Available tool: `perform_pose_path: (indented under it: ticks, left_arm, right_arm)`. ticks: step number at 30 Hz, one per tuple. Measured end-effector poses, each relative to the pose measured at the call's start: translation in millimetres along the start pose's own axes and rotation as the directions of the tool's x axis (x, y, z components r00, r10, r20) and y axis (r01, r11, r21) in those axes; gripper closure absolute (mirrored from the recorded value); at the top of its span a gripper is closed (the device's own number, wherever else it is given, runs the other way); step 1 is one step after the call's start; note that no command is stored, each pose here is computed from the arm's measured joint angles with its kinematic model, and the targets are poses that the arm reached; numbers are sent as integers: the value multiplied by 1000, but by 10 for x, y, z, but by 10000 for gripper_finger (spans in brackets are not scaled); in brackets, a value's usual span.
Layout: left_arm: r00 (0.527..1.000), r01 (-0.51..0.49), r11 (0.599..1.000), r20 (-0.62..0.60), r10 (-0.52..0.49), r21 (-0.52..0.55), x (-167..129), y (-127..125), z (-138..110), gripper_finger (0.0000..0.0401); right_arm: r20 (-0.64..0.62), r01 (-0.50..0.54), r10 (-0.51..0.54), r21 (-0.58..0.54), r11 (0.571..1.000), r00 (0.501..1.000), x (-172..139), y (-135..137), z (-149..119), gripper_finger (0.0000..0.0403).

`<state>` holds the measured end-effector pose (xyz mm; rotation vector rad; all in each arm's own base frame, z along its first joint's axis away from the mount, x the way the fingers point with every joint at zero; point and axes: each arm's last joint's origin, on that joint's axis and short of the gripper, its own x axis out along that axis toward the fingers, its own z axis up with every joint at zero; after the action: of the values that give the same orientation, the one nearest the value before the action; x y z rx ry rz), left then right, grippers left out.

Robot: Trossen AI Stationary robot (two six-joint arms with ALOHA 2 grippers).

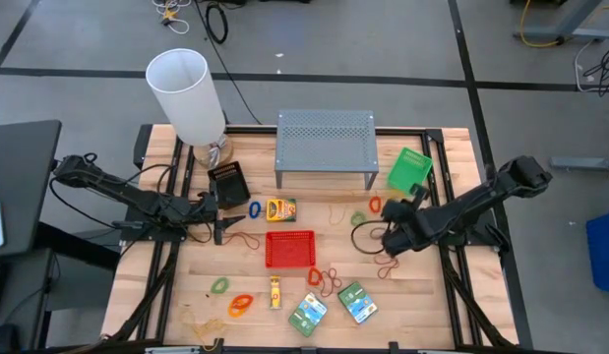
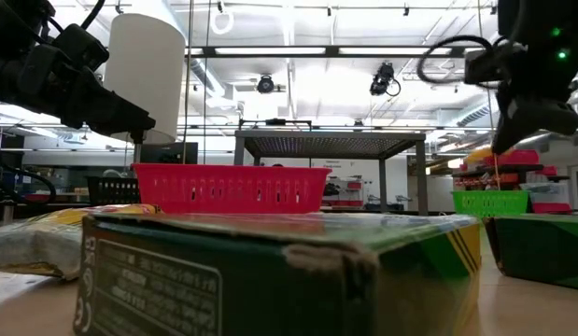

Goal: Pick & Place Office Desk Supplies
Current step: Put the yellow spring keychain into the green bin

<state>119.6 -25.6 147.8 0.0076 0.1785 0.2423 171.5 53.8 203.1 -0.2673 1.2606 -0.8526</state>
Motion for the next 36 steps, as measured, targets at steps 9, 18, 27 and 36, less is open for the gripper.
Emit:
perform_pose_path:
  ticks: [9,18,27,36]
  left_arm:
    - [1000,0,1000,0,0,0,0,0,0,195]
    - [1000,0,1000,0,0,0,0,0,0,195]
    - [1000,0,1000,0,0,0,0,0,1,195]
    - [1000,11,1000,-3,-11,-2,0,-3,-3,195]
  right_arm:
    - [-176,166,-166,-17,986,970,191,-264,-19,398]
    - [-236,148,-116,124,981,965,399,-350,133,398]
    - [-327,163,-91,201,966,941,731,-495,171,399]
    - [-347,32,62,258,966,936,939,-576,270,387]
